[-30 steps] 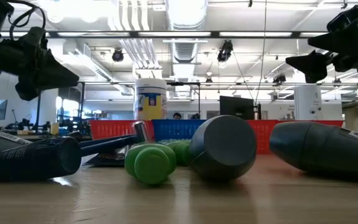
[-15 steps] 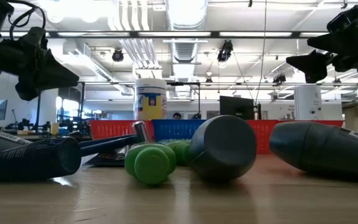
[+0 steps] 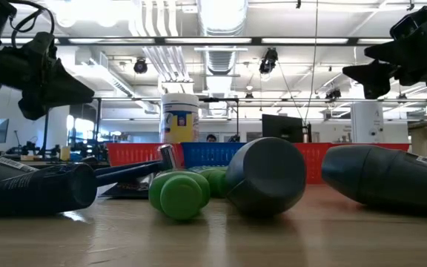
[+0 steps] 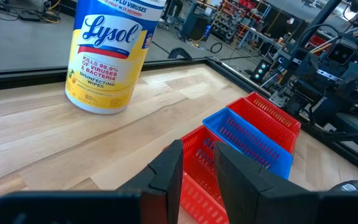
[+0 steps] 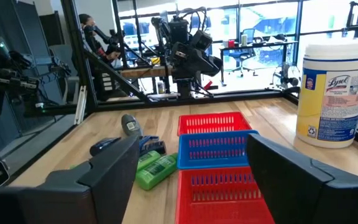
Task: Pick & Place Travel size toiletries
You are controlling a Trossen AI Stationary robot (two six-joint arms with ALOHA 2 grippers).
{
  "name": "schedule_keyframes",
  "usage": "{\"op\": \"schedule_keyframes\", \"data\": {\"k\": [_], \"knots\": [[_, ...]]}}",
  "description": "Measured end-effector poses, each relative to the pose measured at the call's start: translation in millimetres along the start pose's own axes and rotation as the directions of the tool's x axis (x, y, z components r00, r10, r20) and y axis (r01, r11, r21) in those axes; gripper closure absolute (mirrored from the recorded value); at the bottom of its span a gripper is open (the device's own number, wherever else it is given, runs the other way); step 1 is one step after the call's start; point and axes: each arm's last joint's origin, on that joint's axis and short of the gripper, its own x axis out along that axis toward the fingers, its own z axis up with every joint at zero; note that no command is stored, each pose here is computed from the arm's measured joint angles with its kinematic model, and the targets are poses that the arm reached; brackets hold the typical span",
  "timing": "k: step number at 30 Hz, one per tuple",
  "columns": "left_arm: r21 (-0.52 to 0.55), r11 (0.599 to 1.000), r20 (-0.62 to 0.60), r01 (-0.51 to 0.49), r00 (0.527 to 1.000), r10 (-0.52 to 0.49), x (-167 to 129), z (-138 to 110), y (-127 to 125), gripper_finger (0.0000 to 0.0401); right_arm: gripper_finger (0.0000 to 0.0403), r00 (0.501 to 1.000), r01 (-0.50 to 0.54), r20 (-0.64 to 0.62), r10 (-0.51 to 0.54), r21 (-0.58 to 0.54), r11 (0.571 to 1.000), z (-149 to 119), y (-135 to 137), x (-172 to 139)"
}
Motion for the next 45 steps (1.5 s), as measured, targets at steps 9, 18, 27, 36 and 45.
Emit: {"op": "schedule_keyframes", "data": {"k": [9,18,27,36,45], "knots": [[0.000,1.000,0.000,0.000,1.000,0.000,0.0,0.0,0.0,0.0304,0.0140,1.000,0.000,0.000,0.000,0.000,1.000,0.0,0.0,0.0],[0.000,1.000,0.000,0.000,1.000,0.000,0.0,0.0,0.0,0.0304,0.0164,1.000,-0.010,0.016,0.004,0.384,0.923,1.6,0.3,0.0],[0.000,1.000,0.000,0.000,1.000,0.000,0.0,0.0,0.0,0.0304,0.0179,0.997,-0.004,0.031,-0.069,0.930,0.368,2.4,-1.7,0.0],[0.000,1.000,0.000,0.000,1.000,0.000,0.0,0.0,0.0,0.0304,0.0157,0.906,-0.419,0.410,0.104,0.837,0.352,40.4,13.6,-4.5],[0.000,1.000,0.000,0.000,1.000,0.000,0.0,0.1,0.0,0.0304,0.0147,0.972,-0.111,0.033,0.235,0.939,0.326,43.7,35.0,21.6]]}}
